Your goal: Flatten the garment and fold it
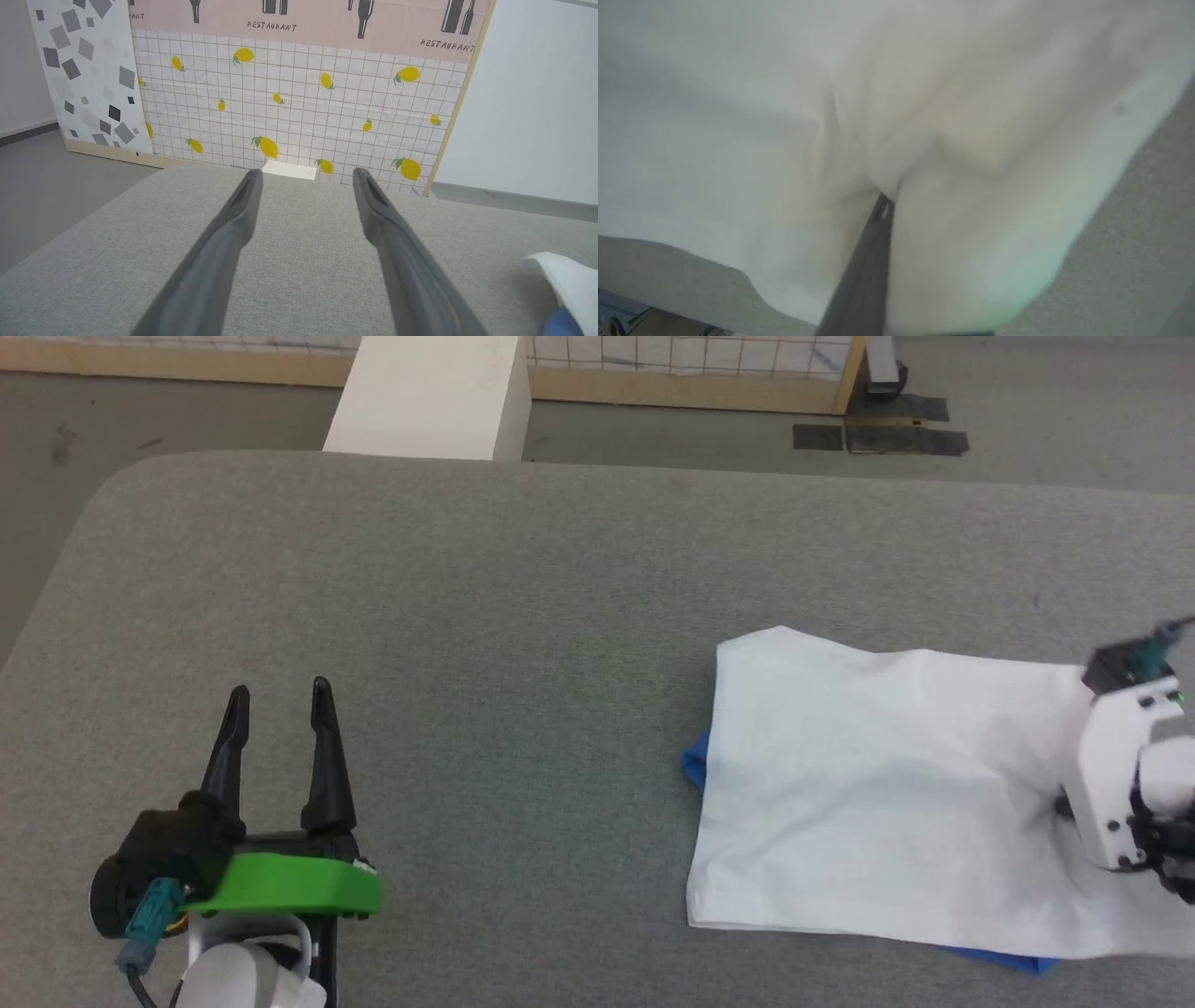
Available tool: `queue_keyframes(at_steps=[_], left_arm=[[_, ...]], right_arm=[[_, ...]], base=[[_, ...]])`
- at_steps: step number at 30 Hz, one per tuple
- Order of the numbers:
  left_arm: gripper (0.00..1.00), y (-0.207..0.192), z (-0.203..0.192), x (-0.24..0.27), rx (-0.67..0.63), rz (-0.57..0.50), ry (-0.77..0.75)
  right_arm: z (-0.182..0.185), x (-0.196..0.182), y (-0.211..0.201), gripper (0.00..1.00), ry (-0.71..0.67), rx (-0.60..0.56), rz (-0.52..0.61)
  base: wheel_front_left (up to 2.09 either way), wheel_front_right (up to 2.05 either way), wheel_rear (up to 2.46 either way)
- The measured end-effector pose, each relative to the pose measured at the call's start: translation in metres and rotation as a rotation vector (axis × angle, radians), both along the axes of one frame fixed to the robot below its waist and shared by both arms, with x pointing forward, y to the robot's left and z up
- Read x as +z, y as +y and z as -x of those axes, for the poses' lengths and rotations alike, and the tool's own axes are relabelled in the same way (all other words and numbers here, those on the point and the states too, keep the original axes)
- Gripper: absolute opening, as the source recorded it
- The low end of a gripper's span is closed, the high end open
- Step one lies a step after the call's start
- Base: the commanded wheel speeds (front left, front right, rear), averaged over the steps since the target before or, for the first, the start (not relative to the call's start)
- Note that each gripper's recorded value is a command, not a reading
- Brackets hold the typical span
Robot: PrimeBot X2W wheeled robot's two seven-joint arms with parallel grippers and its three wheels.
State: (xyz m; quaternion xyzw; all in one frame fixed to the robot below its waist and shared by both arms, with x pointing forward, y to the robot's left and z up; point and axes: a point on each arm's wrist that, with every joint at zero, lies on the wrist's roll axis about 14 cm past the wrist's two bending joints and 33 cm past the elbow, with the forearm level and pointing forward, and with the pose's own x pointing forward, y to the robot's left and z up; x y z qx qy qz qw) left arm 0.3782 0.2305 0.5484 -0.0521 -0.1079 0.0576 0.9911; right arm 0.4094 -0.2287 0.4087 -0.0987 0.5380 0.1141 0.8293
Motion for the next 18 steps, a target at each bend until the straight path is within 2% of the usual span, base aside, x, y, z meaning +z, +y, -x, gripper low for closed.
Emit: queue_keyframes(at_steps=[3,7,14,15,18], left_arm=[[1.00,-0.004,-0.001,0.000,-0.012,0.005,-0.002],[1.00,-0.007,-0.001,-0.001,-0.024,0.009,0.002],[1.00,-0.005,0.000,-0.006,-0.016,0.017,0.017],[1.00,-0.002,0.001,-0.009,-0.009,0.017,0.026],[1.00,0.002,0.002,-0.012,0.003,0.020,0.035]], right_arm=[[-0.009,0.026,0.020,0.00,-0.041,0.081,0.019],[-0.013,0.042,0.056,0.00,-0.058,0.182,0.009],[-0.013,0.035,0.118,0.00,-0.023,0.337,-0.022],[-0.014,0.028,0.139,0.00,-0.012,0.392,-0.025],[-0.016,0.019,0.155,0.00,0.004,0.430,-0.026]], base=[[0.00,0.00,0.00],[0.00,0.00,0.00],[0.00,0.00,0.00],[0.00,0.00,0.00],[0.00,0.00,0.00]])
